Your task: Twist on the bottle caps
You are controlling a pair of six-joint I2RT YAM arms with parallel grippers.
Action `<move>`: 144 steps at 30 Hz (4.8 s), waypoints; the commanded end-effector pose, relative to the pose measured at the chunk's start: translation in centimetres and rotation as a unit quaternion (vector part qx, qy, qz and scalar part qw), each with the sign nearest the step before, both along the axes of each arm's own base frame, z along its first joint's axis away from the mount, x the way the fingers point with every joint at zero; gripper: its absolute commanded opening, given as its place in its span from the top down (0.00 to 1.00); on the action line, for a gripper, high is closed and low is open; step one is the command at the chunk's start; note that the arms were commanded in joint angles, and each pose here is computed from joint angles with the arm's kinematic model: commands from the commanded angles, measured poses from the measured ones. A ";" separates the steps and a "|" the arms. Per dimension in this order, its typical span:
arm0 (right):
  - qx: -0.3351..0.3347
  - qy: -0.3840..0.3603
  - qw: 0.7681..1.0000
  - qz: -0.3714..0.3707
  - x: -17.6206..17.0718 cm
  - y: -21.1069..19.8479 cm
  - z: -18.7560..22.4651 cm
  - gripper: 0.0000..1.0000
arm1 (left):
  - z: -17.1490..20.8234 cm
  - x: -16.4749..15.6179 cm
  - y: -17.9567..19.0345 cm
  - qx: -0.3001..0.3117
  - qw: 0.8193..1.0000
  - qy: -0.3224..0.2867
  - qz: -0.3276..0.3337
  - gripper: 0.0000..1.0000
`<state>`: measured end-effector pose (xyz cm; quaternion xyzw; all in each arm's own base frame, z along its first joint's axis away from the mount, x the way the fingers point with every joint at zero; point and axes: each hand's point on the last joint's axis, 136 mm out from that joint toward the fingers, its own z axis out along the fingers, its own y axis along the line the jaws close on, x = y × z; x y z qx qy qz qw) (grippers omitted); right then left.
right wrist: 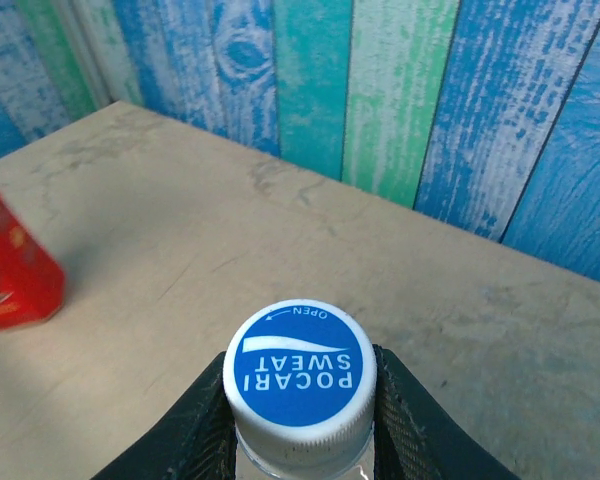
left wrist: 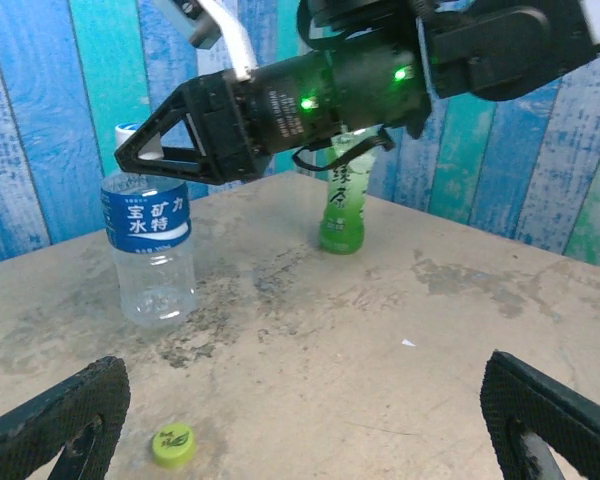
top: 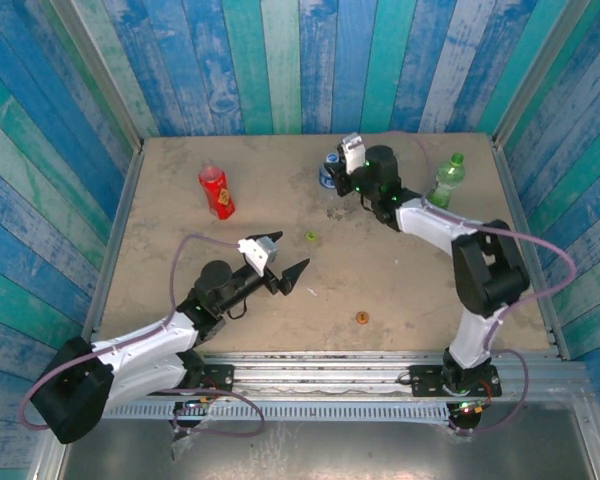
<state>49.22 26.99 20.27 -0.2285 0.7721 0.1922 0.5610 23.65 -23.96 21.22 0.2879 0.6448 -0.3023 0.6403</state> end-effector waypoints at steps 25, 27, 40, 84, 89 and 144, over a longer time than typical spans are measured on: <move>0.003 -0.017 0.999 -0.041 4.1 -2.4 1.9 0.12 | 1.4 -1.0 -0.7 0.010 0.998 -0.053 -0.034 0.06; -0.005 -0.011 0.997 -0.072 3.2 -3.9 2.5 0.04 | 1.3 -1.3 -1.2 0.011 0.997 -0.051 -0.049 0.06; -0.071 0.026 0.954 -0.290 -3.3 -20.3 5.5 0.00 | 1.6 -1.9 -3.3 0.008 0.994 -0.052 -0.101 0.06; -0.057 0.128 0.953 -0.269 0.5 -28.1 1.1 0.66 | 0.7 -2.4 -4.6 0.019 0.990 -0.049 -0.128 0.06; -0.053 0.121 0.961 -0.243 -0.3 -26.9 1.6 0.70 | 0.6 -2.0 -4.2 0.015 0.993 -0.046 -0.111 0.06; -0.043 0.002 0.950 0.310 -20.7 10.5 1.7 0.72 | -3.1 5.7 -1.8 -0.032 0.999 -0.025 0.009 0.27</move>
